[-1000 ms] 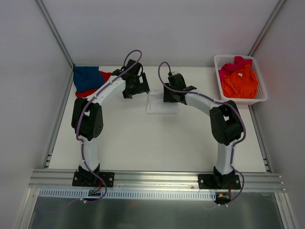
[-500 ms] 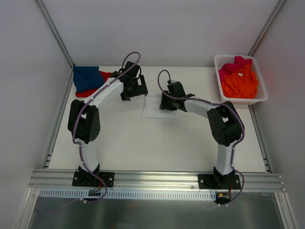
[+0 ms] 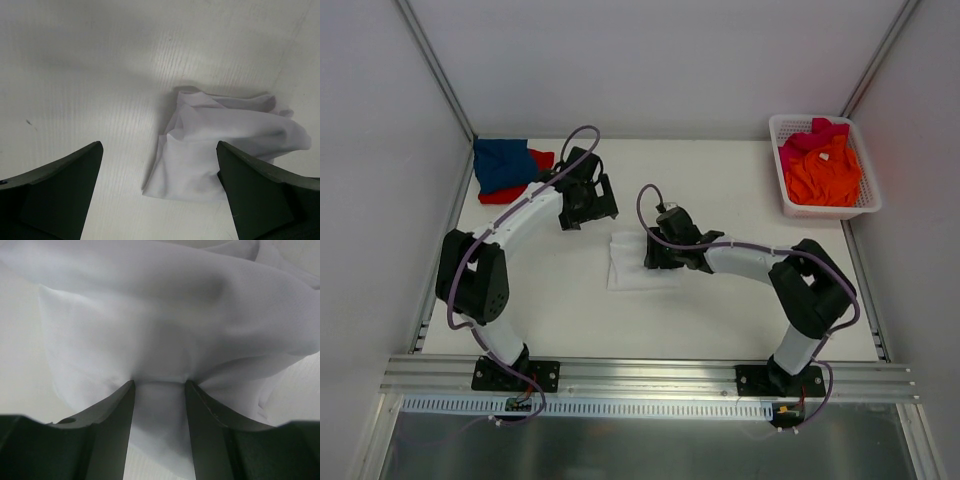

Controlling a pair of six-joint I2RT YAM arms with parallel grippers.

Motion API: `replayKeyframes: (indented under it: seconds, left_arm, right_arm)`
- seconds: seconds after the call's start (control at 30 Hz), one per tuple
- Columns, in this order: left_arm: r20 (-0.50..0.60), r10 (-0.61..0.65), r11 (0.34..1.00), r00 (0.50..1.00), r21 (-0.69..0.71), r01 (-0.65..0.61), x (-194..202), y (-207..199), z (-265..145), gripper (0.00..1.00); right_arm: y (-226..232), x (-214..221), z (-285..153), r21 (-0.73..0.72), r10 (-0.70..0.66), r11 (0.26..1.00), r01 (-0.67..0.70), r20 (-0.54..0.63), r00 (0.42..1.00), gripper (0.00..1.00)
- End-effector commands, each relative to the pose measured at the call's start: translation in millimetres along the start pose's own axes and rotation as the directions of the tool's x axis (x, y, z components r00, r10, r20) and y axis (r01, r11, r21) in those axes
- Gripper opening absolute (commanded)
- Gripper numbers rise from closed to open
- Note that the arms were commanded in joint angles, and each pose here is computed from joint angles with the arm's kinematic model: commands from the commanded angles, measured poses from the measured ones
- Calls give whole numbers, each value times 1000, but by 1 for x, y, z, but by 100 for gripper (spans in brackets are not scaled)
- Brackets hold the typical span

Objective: Fold and stack the t-shirts
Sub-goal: Fold the tshirt

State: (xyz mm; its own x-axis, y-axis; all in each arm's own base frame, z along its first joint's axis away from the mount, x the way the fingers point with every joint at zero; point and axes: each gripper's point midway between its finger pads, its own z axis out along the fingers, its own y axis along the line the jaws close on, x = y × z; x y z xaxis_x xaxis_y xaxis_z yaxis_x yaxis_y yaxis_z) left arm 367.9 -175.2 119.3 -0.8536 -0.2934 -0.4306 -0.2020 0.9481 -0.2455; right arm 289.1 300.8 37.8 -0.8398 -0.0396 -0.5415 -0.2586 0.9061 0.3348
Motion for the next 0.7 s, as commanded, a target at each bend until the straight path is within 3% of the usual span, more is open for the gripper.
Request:
replayKeyframes:
  seconds: [0.0, 0.3, 0.67]
  left_arm:
    - [32, -33, 999, 999, 28, 32, 2, 4, -13, 99]
    - [20, -54, 997, 998, 64, 53, 26, 20, -18, 99]
    - [-18, -103, 959, 995, 264, 104, 65, 11, -12, 99]
  right_arm:
    - [-4, 7, -13, 33, 14, 999, -14, -2, 1000, 49]
    - [17, -43, -65, 13, -81, 997, 80, 93, 992, 49]
    - [39, -107, -160, -31, -139, 988, 154, 282, 949, 51]
